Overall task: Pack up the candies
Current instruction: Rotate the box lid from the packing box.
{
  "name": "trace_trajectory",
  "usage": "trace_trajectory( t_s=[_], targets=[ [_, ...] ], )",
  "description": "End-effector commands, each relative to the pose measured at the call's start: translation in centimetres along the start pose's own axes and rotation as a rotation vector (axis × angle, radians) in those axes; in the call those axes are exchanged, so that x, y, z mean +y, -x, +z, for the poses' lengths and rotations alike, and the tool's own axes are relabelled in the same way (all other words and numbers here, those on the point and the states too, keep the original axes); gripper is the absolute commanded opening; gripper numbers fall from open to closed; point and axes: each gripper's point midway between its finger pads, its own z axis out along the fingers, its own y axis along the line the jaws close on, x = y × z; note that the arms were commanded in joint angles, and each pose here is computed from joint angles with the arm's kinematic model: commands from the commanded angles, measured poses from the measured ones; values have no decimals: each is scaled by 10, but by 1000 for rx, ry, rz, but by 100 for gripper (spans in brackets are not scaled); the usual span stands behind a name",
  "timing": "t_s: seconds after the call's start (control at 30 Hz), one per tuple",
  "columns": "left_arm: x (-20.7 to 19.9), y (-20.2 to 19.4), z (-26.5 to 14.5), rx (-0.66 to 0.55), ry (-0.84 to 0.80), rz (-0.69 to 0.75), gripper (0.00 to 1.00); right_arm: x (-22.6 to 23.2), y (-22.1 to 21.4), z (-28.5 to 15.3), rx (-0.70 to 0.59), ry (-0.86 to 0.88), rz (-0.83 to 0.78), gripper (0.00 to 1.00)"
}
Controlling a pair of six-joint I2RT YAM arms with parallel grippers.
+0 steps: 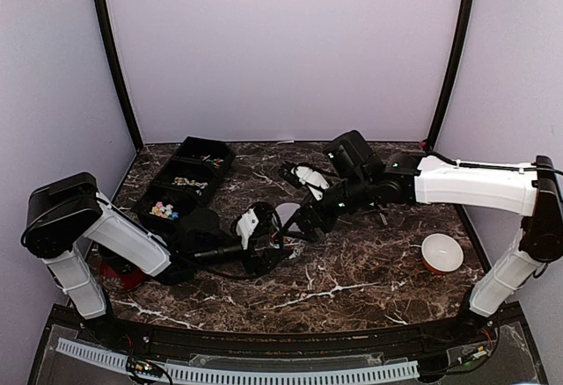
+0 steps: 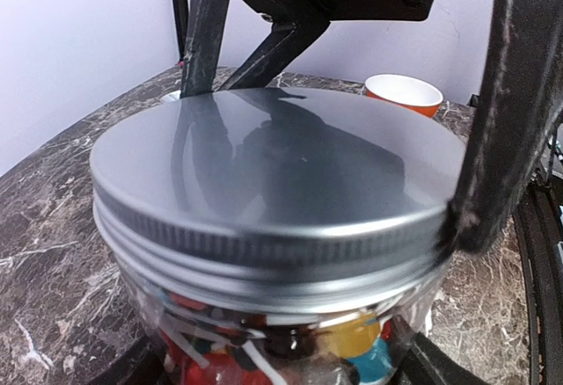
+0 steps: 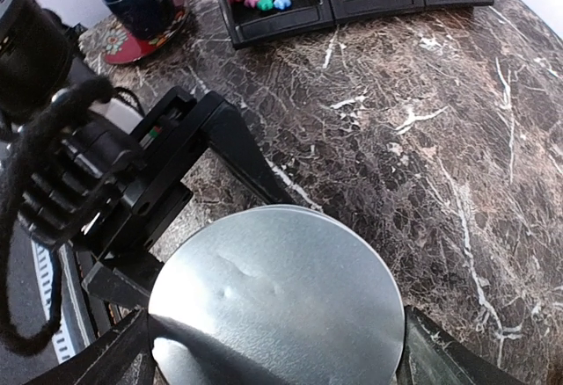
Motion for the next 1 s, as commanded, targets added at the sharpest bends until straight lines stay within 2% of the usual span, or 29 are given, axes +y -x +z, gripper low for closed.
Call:
trace_trajectory(
  t_s=[0.0,0.33,0.97],
  targets=[
    [25,55,-11,-174,144,8,69,3,3,5,1,-17,82,92],
    [29,61,-15,-191,171,12,69,18,1,-6,-13,33,62,98],
    [37,69,-20,-211,196,5,69,55,-18,-19,24,129,-3,98]
  ],
)
